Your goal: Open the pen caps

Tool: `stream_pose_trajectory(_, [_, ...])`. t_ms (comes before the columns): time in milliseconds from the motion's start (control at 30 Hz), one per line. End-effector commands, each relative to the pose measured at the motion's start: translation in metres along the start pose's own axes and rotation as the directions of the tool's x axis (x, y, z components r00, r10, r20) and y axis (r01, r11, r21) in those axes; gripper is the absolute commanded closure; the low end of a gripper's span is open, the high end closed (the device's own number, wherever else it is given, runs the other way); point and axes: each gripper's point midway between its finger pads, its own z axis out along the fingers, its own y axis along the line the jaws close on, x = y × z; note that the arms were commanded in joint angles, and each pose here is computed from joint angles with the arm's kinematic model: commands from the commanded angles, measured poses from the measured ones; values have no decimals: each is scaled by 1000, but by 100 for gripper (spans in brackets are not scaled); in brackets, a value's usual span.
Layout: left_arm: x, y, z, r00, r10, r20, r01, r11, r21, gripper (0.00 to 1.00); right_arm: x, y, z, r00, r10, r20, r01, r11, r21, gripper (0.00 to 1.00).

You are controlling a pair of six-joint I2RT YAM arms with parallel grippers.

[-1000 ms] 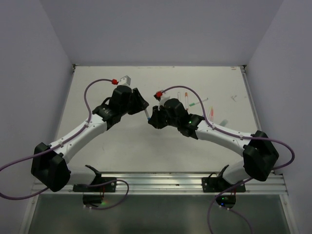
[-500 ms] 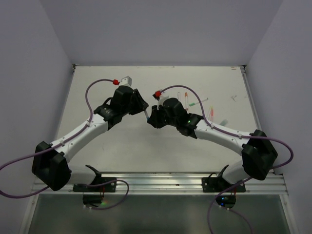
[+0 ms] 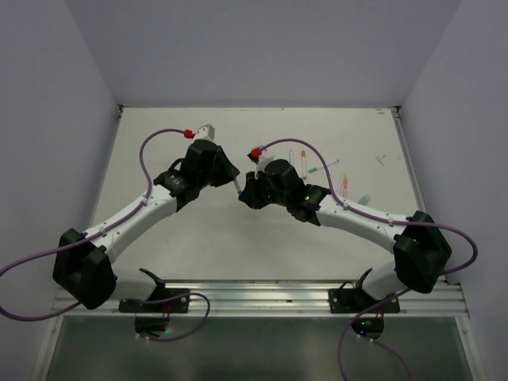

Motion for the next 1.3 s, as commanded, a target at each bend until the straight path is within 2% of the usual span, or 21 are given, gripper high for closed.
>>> stream_pose_trajectory(0, [-25,-24,-7,996,-26,82,21,998,61,80,-21,15,-1,998,-15,58,18,999,-44,100])
stream_pose_trajectory(100, [-24,-22,-9,996,-27,82,22,998,61,94,-20,16,-1,998,-9,62,13,998,-55,99])
stream_pose_trajectory(167, [-25,-23,-11,996,-29,86,23,998,66,100,-19,17,0,998,-3,67,8,998,-61,92])
stream_pose_trajectory(200, [-25,-22,-11,996,-29,88,23,998,64,100,-19,18,-1,998,-1,68,6,997,-71,83])
stream_pose_trajectory(300, [-27,-24,-17,994,-31,102,23,997,76,100,-17,20,-1,997,12,75,-6,997,-81,68])
stream_pose_trajectory(400, [-30,-26,-23,993,-33,115,23,995,93,100,-16,20,-2,997,25,77,-18,996,-90,63])
stream_pose_trajectory(933, [-32,-32,-38,991,-22,133,2,989,148,100,-26,32,-5,994,34,102,-20,990,-140,62])
stream_pose_trajectory(1267, [-30,-32,-39,991,-18,130,-2,988,155,100,-27,32,-7,993,46,111,-30,989,-143,69])
